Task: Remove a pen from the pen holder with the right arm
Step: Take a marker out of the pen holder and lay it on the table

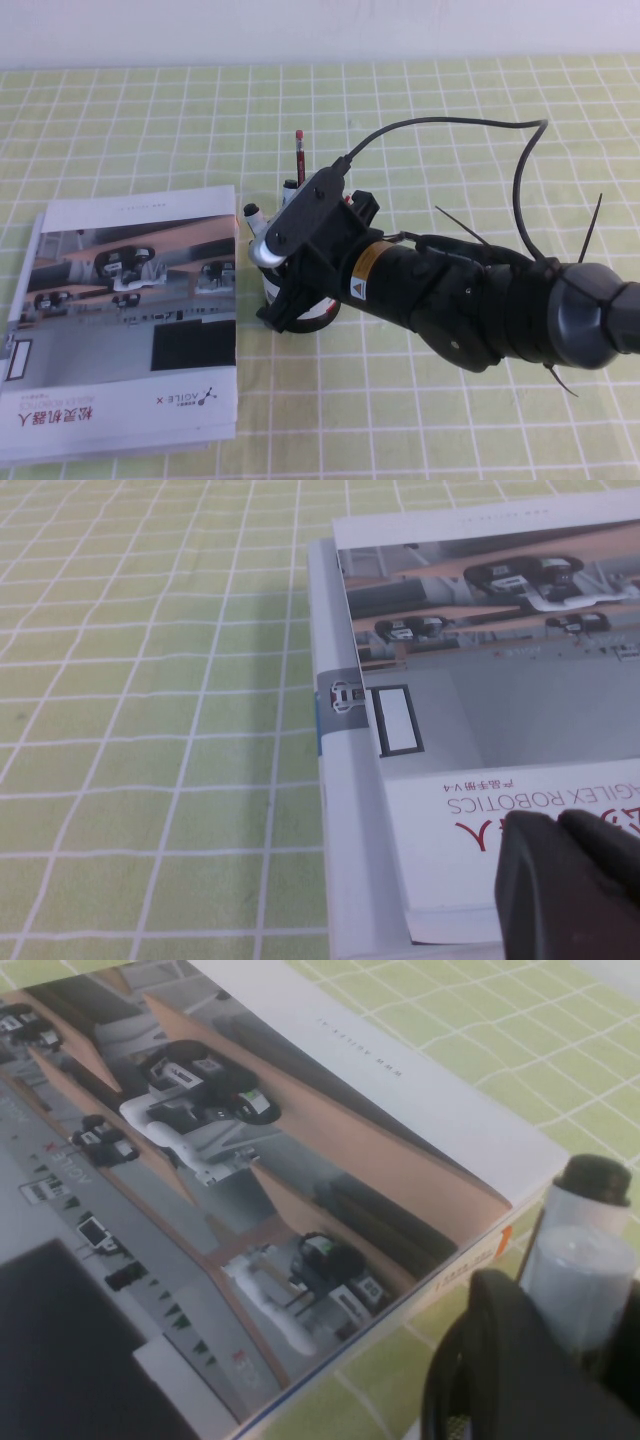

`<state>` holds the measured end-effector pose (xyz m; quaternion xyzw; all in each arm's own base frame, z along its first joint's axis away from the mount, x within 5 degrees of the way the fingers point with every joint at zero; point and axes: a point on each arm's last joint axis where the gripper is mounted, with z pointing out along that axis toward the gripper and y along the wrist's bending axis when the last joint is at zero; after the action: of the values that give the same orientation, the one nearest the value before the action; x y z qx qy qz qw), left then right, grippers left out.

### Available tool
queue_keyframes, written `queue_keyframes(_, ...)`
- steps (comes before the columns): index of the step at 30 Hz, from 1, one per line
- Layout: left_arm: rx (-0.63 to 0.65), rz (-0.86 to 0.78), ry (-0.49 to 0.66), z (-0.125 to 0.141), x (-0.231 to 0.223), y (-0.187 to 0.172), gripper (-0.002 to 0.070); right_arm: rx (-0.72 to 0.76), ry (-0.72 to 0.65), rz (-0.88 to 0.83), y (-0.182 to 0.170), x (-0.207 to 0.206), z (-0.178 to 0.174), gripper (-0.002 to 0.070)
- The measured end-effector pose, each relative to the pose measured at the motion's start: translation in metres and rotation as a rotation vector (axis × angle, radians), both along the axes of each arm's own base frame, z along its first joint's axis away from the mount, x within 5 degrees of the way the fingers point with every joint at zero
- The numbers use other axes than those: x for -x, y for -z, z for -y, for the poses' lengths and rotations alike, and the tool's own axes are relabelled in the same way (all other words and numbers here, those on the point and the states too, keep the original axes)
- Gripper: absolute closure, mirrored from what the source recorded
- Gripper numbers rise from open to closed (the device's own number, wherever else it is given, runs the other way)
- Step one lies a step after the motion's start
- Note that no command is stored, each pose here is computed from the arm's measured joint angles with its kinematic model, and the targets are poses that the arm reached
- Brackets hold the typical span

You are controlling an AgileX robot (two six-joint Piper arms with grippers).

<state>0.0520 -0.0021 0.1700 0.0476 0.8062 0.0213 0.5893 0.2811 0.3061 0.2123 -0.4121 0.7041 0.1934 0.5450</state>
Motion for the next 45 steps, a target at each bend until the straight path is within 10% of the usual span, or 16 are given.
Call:
queue_keyframes(15, 0.0, 0.0, 0.0, 0.0, 0.0, 0.0, 0.068, 0.004, 0.007, 0.003, -0.019, 0.004, 0.006, 0.0573)
queue_keyframes(31, 0.0, 0.0, 0.0, 0.0, 0.0, 0.0, 0.068, -0.143, 0.038, 0.141, -0.118, 0.033, 0.04, 0.0574)
queue_keyframes(45, 0.0, 0.0, 0.0, 0.0, 0.0, 0.0, 0.068, -0.199, 0.341, -0.179, -0.146, 0.018, 0.131, 0.0575)
